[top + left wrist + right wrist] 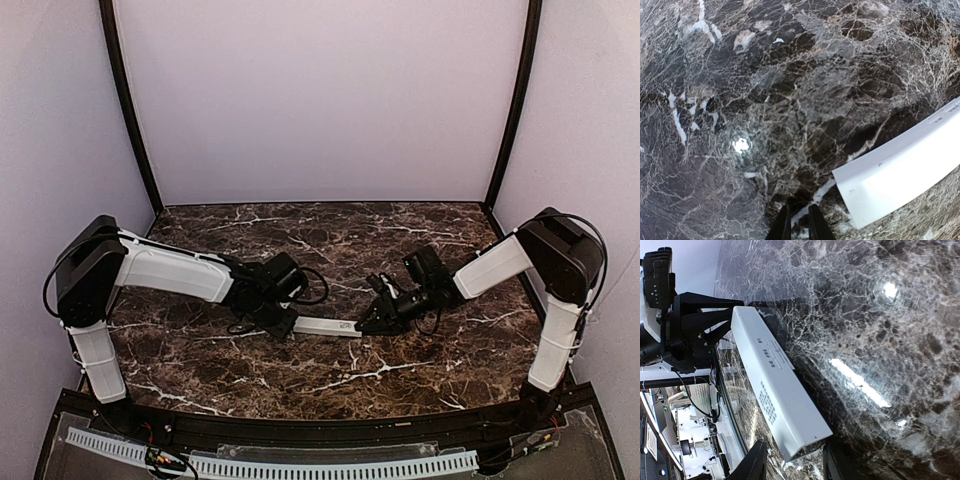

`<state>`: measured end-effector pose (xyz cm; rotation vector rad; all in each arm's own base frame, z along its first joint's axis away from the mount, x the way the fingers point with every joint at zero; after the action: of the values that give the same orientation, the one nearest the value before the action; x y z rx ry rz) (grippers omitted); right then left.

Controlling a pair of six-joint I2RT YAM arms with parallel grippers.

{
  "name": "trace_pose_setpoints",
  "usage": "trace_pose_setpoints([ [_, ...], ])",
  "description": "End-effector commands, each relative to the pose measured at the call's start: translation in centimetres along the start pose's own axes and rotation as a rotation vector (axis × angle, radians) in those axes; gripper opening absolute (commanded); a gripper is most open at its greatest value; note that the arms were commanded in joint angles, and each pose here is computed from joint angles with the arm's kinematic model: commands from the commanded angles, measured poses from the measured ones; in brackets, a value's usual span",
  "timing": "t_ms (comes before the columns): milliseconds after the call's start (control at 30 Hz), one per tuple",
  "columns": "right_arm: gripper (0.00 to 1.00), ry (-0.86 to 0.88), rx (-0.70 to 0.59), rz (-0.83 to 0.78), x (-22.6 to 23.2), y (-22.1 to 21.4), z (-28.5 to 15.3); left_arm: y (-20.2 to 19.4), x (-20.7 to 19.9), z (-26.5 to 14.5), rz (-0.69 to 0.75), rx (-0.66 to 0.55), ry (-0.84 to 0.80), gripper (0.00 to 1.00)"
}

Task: Load the batteries into the remote control
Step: Press the battery cover on the remote control, then pick up the remote control from the center of the board.

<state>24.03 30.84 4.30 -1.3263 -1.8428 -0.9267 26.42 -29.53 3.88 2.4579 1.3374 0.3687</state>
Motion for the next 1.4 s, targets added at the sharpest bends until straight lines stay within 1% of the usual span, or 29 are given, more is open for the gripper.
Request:
trace_pose_setpoints([
  [0, 0.37, -0.013, 0.021, 0.014, -0.5, -0.7, 0.2, -1.6, -1.2, 0.4, 0.083, 0.074, -0.014, 0.13],
  [167, 0.35, 0.004, 0.023, 0.001, 0.0, -0.4, 0.4, -1.1, -4.2, 0.7, 0.147, 0.072, -0.069, 0.13],
  [267, 0.33, 0.019, 0.032, -0.009, 0.5, -0.3, 0.7, -0.9, -5.0, 0.7, 0.17, 0.068, -0.084, 0.13],
  [400, 0.33, 0.02, 0.034, -0.011, 0.5, -0.2, 0.8, -1.1, -4.4, 0.6, 0.179, 0.072, -0.05, 0.13],
  [533, 0.38, 0.014, 0.019, -0.006, 0.2, 0.1, 0.1, -1.3, -2.9, 0.3, 0.145, 0.074, -0.032, 0.15],
  [567, 0.39, 0.011, 0.012, -0.007, 0.1, 0.2, -0.2, -0.8, -2.7, -0.2, 0.129, 0.053, -0.049, 0.17],
  [600, 0.41, 0.009, 0.001, -0.01, 0.1, 0.3, -0.6, -1.1, -1.9, -0.1, 0.111, 0.057, -0.05, 0.21],
  [633, 0.43, 0.009, -0.01, -0.02, 0.2, 0.5, -1.0, -0.5, -1.9, -0.9, 0.105, 0.024, -0.078, 0.24],
  [667, 0.46, 0.008, -0.021, -0.036, 0.4, 0.7, -1.4, -0.7, -1.1, -0.9, 0.094, 0.025, -0.079, 0.33],
  [700, 0.48, 0.005, -0.031, -0.052, 0.6, 0.9, -1.8, 0.0, -0.8, -1.8, 0.103, -0.014, -0.088, 0.38],
  [733, 0.49, -0.003, -0.042, -0.072, 0.9, 1.1, -2.3, -0.2, -0.4, -2.0, 0.107, -0.019, -0.084, 0.47],
  [767, 0.5, -0.008, -0.052, -0.091, 1.1, 1.3, -2.6, 0.3, -0.1, -2.7, 0.119, -0.051, -0.087, 0.52],
  [800, 0.51, -0.014, -0.066, -0.108, 1.4, 1.6, -3.1, 0.5, 0.1, -3.1, 0.121, -0.067, -0.092, 0.59],
  [833, 0.51, -0.018, -0.082, -0.121, 1.6, 1.8, -3.6, 0.9, 0.1, -3.7, 0.136, -0.099, -0.101, 0.63],
  [867, 0.52, -0.019, -0.096, -0.131, 1.7, 2.0, -4.0, 1.2, 0.3, -3.9, 0.139, -0.112, -0.107, 0.69],
  [933, 0.54, -0.028, -0.122, -0.147, 1.9, 2.3, -5.0, 1.8, 0.1, -4.6, 0.168, -0.139, -0.145, 0.75],
  [967, 0.54, -0.032, -0.135, -0.156, 1.9, 2.5, -5.4, 2.2, -0.3, -5.1, 0.209, -0.163, -0.17, 0.76],
  [1000, 0.55, -0.039, -0.145, -0.17, 2.0, 2.6, -5.8, 2.2, -1.3, -5.5, 0.236, -0.165, -0.238, 0.78],
  [1100, 0.58, -0.077, -0.188, -0.238, 2.5, 3.0, -7.1, 2.6, -3.5, -6.8, 0.411, -0.207, -0.374, 0.79],
  [1133, 0.6, -0.099, -0.207, -0.267, 2.7, 3.2, -7.6, 2.5, -4.3, -7.1, 0.445, -0.213, -0.43, 0.79],
  [1200, 0.63, -0.141, -0.256, -0.343, 3.7, 3.7, -8.9, 2.8, -5.1, -7.5, 0.551, -0.248, -0.473, 0.78],
  [1267, 0.67, -0.2, -0.348, -0.448, 5.3, 4.4, -11.0, 2.8, -5.7, -7.5, 0.633, -0.259, -0.504, 0.76],
  [1367, 0.74, -0.25, -0.481, -0.57, 7.5, 4.9, -13.7, 3.5, -6.0, -7.3, 0.719, -0.274, -0.504, 0.74],
])
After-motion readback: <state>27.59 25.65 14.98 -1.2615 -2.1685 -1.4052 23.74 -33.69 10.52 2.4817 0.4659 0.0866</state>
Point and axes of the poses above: each gripper's point midway between its finger pads, its own z axis out along the fingers, its own x axis along the line the jaws close on, y = z × x, the point moved 2 cm from there along -z, back along the fingers, and after that the axes turned 1 degree about z, right-handed, at the moved point
